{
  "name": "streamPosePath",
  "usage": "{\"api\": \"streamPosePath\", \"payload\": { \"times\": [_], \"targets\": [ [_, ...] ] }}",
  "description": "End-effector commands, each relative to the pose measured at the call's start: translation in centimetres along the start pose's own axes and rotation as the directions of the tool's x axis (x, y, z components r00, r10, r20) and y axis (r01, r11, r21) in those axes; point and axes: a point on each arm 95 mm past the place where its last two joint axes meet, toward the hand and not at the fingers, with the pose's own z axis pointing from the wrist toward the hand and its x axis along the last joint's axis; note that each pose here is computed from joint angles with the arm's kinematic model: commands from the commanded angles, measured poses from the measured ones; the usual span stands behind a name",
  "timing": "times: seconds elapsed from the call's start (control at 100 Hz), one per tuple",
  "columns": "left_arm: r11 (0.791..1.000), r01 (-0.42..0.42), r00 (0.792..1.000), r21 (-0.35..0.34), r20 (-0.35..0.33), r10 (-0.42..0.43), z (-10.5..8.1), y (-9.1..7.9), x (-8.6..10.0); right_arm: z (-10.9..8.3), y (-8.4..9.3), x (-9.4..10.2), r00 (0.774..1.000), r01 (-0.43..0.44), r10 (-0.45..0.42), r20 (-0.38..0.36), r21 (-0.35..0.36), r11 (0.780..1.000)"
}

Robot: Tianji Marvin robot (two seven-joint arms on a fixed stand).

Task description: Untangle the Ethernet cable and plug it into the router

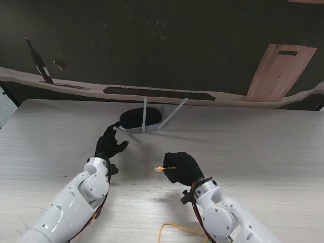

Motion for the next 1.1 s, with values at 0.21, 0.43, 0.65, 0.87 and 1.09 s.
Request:
{"api": "streamPosePath", "payload": {
  "times": [0.21, 0.43, 0.65, 0.87, 1.09],
  "targets": [
    [0.989, 0.146, 0.989, 0.009, 0.009, -0.146, 2.3, 0.9, 1.9, 0.0, -0.2, 0.5, 1.0, -0.001, 0.002, -0.003, 0.019, 1.0],
    [0.966, 0.253, 0.966, 0.048, 0.034, -0.255, 2.5, 1.0, 2.5, -0.2, 0.0, 0.4, 1.0, -0.001, 0.001, -0.001, 0.006, 1.0],
    [0.969, 0.243, 0.967, 0.047, 0.064, -0.245, 0.3, 0.3, 3.0, -0.2, 0.3, 0.5, 1.0, -0.003, 0.003, -0.013, -0.014, 1.0],
    [0.984, 0.177, 0.979, 0.025, 0.098, -0.178, -4.7, -0.2, 3.9, -0.3, 0.0, 0.5, 1.0, -0.019, 0.019, -0.012, -0.02, 1.0],
    [0.989, 0.151, 0.981, -0.012, 0.123, -0.148, -10.0, 0.6, 5.3, -0.4, -0.4, 0.5, 0.999, -0.039, 0.039, -0.012, -0.018, 0.999]
  ]
}}
